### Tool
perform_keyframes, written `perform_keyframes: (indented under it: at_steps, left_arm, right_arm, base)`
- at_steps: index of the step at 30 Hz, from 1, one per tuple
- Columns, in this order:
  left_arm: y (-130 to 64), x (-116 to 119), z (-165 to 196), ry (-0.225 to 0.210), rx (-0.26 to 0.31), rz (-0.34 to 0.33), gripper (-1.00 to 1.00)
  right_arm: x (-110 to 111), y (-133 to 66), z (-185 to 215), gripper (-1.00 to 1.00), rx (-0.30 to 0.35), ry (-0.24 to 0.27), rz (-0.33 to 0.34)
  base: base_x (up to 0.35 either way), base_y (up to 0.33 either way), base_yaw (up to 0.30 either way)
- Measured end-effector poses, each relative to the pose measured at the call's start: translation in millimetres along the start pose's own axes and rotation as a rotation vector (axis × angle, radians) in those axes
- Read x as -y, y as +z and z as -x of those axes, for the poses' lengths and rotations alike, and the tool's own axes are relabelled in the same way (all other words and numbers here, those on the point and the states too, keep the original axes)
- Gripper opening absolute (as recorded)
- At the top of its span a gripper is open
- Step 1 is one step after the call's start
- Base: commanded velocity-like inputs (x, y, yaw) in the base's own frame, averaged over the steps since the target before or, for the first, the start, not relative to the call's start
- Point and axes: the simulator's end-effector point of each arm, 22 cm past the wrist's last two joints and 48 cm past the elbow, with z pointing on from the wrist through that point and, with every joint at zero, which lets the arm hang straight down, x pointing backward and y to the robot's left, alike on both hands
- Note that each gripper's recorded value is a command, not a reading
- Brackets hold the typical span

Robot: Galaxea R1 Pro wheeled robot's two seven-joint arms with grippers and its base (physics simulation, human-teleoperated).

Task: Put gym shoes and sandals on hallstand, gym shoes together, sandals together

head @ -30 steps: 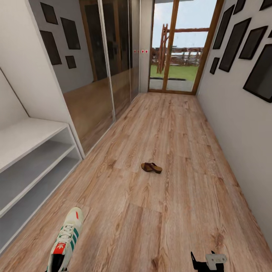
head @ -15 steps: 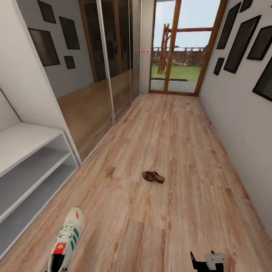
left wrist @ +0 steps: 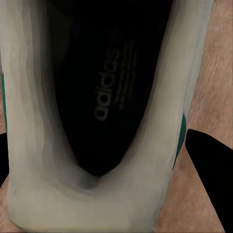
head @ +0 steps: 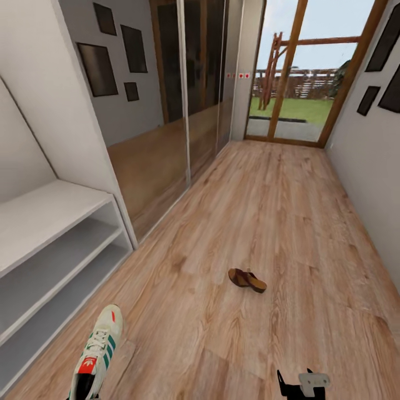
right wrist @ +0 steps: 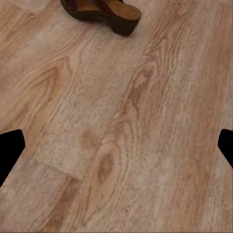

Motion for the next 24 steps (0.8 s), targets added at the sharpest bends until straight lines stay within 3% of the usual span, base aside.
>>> perform_keyframes:
  at_steps: [15, 24]
  left_arm:
    - [0.1, -0.2, -0.1, -0.001, 0.0, 0.001, -1.0]
    - [0.2, -0.7, -0.4, -0.003, -0.001, 0.003, -1.0]
  right_arm:
    - [0.2, 0.2, 0.6, 1.0, 0.002, -0.002, 0.001]
    - [-0.7, 0.4, 0.5, 1.0, 0.002, -0.001, 0.002]
  base:
    - [0.322, -0.037, 0.022]
    - [0.04, -0.25, 0.0]
